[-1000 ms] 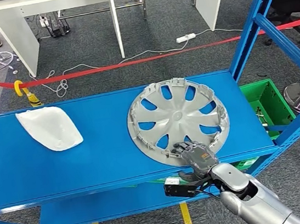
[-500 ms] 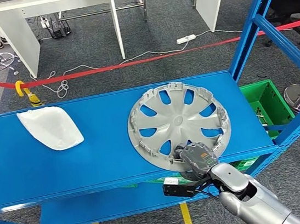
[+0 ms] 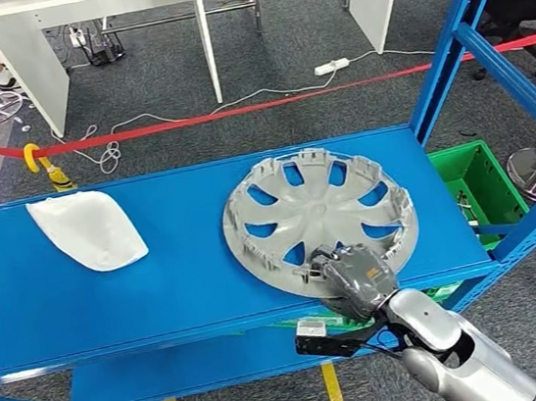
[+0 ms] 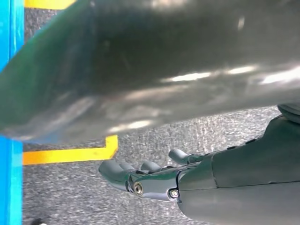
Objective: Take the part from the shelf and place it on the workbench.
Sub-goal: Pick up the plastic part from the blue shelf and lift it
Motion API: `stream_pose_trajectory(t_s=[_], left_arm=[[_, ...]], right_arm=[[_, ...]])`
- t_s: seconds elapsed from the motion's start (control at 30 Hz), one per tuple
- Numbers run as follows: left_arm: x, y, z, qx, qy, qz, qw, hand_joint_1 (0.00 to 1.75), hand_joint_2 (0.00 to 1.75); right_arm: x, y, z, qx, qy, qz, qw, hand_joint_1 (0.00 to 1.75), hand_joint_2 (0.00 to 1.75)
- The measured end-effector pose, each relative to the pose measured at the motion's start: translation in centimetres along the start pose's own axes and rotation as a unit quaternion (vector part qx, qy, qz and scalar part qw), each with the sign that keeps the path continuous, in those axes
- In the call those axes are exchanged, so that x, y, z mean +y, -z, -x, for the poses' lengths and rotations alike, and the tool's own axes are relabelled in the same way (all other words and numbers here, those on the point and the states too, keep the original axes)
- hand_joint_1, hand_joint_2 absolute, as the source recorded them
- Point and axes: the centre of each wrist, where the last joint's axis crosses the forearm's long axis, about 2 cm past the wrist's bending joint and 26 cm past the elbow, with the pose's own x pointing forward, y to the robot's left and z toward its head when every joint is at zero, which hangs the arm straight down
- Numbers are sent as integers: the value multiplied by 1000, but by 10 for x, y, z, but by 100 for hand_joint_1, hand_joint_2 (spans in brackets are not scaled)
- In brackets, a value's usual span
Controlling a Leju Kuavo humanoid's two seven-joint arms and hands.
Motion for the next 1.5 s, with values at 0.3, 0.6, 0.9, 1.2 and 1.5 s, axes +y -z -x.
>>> stream_pose_trajectory(t_s=[0.3,0.6,0.9,1.2,1.5], left_arm=[[-2,2,-1,-67,33,-3,997,0,0],[-3,6,1,-88,52,14,995,0,0],[-3,10,2,-93,78,16,993,0,0],[-2,13,3,-94,80,18,992,0,0],[-3,15,4,-89,81,14,993,0,0]], right_arm=[[-57,9,-14,-73,-15,154,985,175,175],[-92,13,-23,-127,-45,250,959,175,175],[-105,11,-30,-158,-65,285,943,175,175],[-111,13,-33,-170,-69,299,937,175,175],[-110,13,-34,-173,-68,297,937,175,175]])
